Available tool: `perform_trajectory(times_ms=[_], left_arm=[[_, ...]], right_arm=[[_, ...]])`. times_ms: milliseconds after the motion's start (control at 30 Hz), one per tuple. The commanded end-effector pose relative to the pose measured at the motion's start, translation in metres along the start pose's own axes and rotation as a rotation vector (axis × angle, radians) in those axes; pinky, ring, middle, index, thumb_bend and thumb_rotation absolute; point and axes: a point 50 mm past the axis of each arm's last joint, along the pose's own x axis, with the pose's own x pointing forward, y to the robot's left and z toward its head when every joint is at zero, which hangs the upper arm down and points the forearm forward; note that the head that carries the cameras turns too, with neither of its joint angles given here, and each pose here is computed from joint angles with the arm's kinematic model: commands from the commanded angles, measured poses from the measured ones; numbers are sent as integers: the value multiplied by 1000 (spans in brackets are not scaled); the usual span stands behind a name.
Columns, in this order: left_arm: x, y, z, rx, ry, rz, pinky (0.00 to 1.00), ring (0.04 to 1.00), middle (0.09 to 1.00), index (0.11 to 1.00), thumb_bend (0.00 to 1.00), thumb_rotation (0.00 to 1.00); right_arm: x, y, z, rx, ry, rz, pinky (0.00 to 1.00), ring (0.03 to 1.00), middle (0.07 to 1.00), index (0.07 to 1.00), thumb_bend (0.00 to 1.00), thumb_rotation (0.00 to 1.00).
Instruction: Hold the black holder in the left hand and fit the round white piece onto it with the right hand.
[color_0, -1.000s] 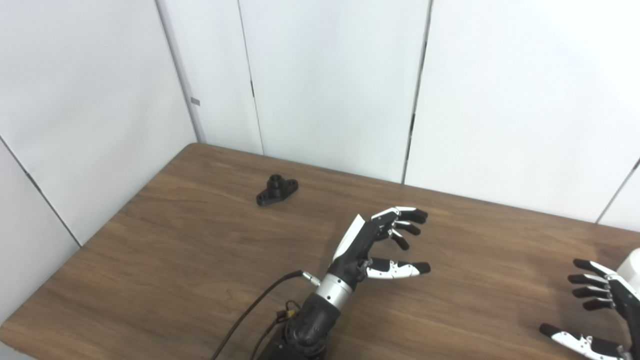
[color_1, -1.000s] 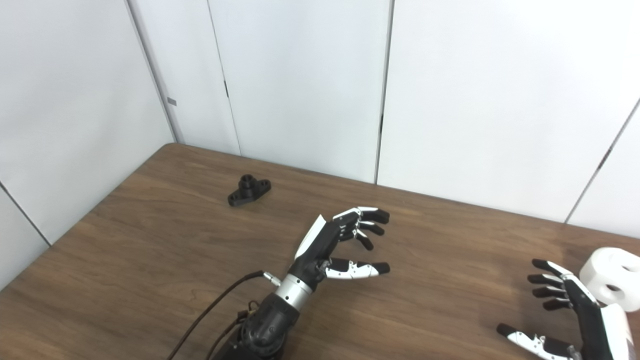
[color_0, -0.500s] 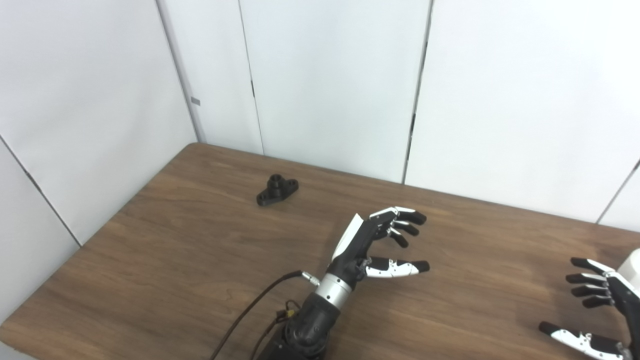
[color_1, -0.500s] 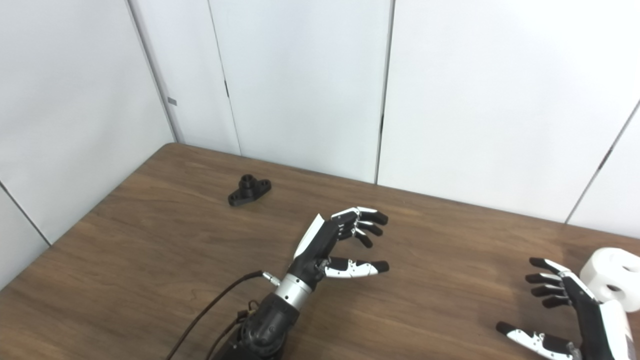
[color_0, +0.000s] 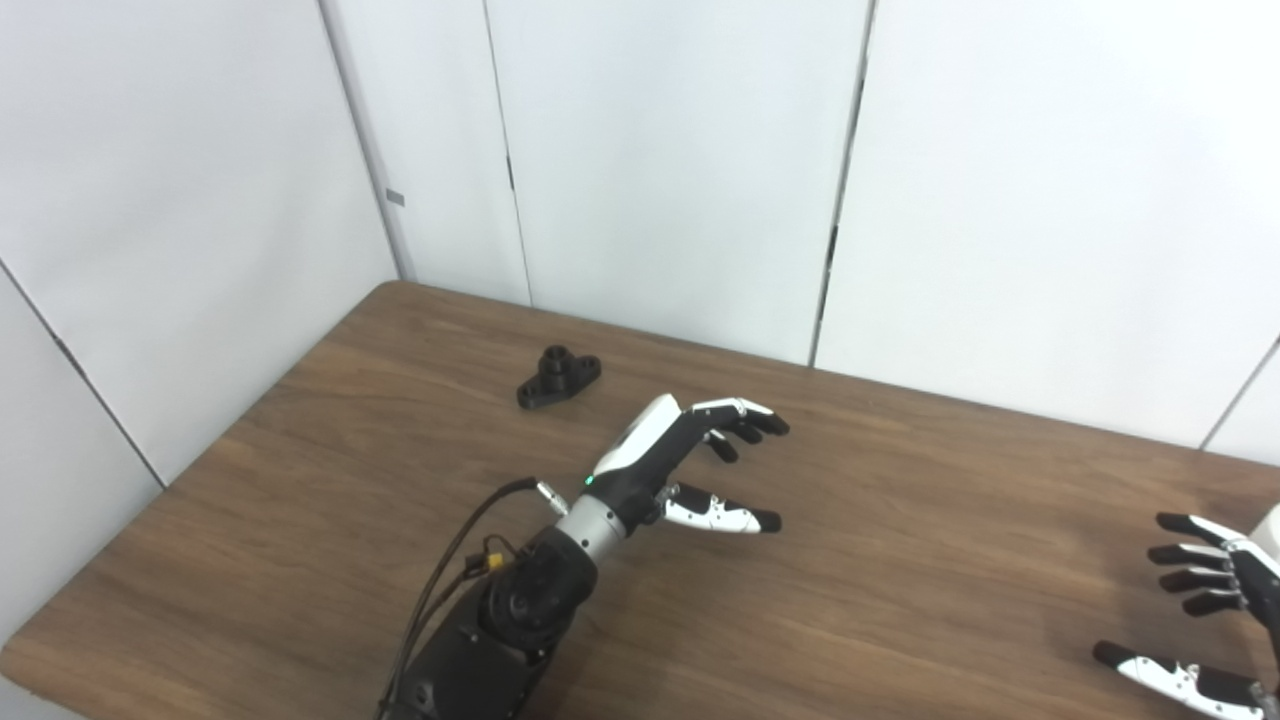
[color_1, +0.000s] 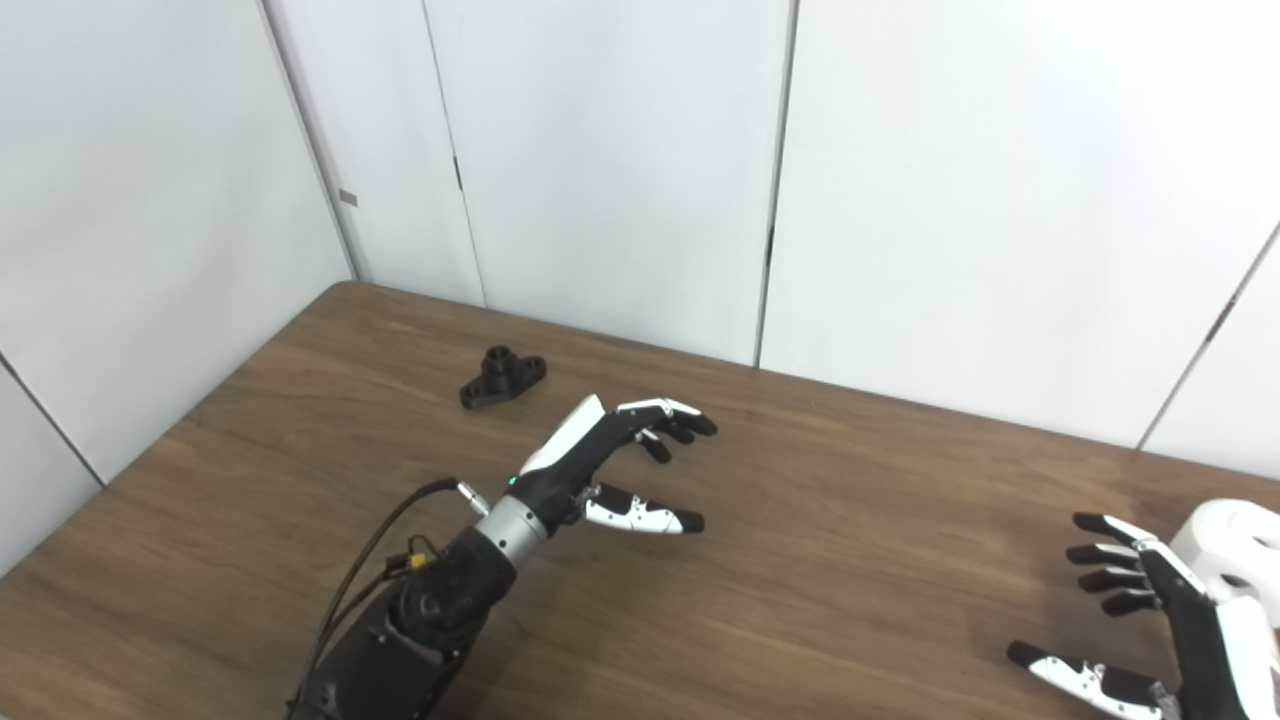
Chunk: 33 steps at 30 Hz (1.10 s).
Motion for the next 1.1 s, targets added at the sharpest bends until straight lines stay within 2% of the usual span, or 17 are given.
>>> perform_trajectory(times_ms=[0,133,233,300,433,567,700,867,967,1067], left_arm=[[18,28,19,76,-81,74,606,750,766,713,843,87],[16,49,17,158,-74,122,582,728,770,711,829,81],[13,66,15,206,-42,164,660,761,780,715,819,76],[11,78,15,242,-11,203,672,769,791,719,824,69],[7,104,17,417,43,252,689,786,806,727,832,65],[4,122,21,492,71,295,657,795,831,735,853,62],[3,144,24,523,113,357,692,842,863,745,895,129],[4,160,27,551,154,396,740,886,881,758,858,147],[7,167,24,583,192,414,772,923,911,763,886,169],[9,169,18,599,232,417,879,971,945,765,919,164]], right_arm=[[15,-14,16,-3,-87,-44,512,593,652,748,709,0],[15,-15,16,-11,-84,-41,509,594,655,751,702,0],[15,-15,16,-8,-79,-42,509,597,657,751,706,0],[15,-15,16,0,-82,-41,506,595,657,751,704,0],[15,-14,16,-1,-85,-39,509,592,650,749,705,0],[15,-14,16,-2,-87,-38,509,591,649,746,709,0],[15,-14,16,10,-84,-38,517,599,654,747,707,0],[15,-15,16,-5,-83,-36,509,597,653,744,707,0],[14,-17,16,-13,-73,-32,505,601,656,745,703,0],[14,-18,16,-14,-73,-33,515,600,657,746,704,0]])
